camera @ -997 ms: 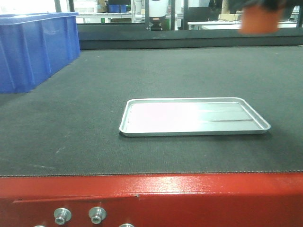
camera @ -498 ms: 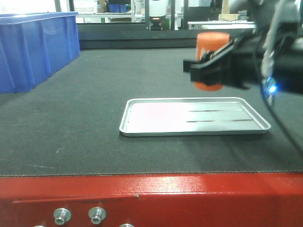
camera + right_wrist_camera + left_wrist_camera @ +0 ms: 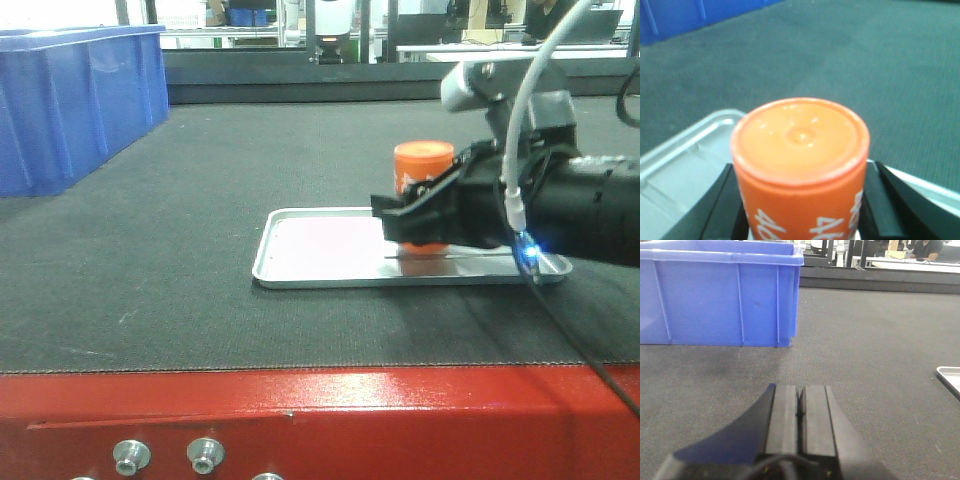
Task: Grab orange capacitor from left shelf to right conveyor
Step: 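Lower the held capacitor onto the silver tray with the right gripper, then open the right gripper and lift it away from the capacitor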
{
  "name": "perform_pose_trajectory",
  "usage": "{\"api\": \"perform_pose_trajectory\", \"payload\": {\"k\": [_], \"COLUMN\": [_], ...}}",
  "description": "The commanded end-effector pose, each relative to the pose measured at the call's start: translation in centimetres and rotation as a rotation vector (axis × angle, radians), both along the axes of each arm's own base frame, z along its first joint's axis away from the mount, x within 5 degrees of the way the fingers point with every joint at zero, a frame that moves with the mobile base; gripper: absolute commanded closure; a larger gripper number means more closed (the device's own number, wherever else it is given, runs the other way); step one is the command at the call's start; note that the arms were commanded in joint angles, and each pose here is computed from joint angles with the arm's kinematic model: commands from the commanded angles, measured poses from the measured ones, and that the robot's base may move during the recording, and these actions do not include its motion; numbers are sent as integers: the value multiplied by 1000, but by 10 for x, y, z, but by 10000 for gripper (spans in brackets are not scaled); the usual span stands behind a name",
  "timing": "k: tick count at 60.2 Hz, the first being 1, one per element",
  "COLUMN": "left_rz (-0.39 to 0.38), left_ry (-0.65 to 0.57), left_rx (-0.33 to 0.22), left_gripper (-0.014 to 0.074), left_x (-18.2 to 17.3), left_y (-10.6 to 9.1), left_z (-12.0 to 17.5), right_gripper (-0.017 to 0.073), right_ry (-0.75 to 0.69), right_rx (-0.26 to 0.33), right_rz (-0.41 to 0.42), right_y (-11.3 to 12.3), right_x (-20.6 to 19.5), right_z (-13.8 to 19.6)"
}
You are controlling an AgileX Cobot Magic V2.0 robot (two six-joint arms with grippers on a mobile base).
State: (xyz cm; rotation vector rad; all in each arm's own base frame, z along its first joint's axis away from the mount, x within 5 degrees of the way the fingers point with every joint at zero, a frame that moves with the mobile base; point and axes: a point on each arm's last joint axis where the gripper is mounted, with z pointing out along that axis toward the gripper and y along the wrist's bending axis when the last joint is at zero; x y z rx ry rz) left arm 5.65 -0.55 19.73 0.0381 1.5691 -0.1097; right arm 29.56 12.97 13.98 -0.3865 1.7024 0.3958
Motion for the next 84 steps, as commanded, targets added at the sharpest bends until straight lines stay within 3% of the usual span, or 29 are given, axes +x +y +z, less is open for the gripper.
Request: {"api": "perform_pose_trajectory", "payload": {"k": [1,16,20,29,32,44,64,69,84], "left_rz": [7,7,7,7,7,7,7,7,7], "left_ry": [-105,-105,-105,-105,-105,-105,-105,-105,-105], "left_rx": [-14,-14,-14,-14,-14,-14,-14,-14,-14], "left_gripper": [720,720,720,720,720,720,720,720,720], "left_x": [-2,-2,-2,-2,-2,-2,-2,-2,-2], "left_y": [1,1,1,1,1,1,1,1,1], "left_z": [10,10,10,10,10,10,10,10,10], "right_gripper": [504,470,357,-11,-86,-64,-47,31,473], "right_ry": [-135,-101,-92,-95,-96,-105,-223,-227,-182], "right_rx": [56,38,33,34,33,30,143,134,88], "right_rz": [9,7,7,7,6,0,-18,-28,-70], "right_y": [3,2,2,2,2,-1,-16,-23,-49], "right_x": [4,4,4,4,4,-1,-36,-51,-104], "right_z": [23,19,19,20,22,47,136,157,198]}}
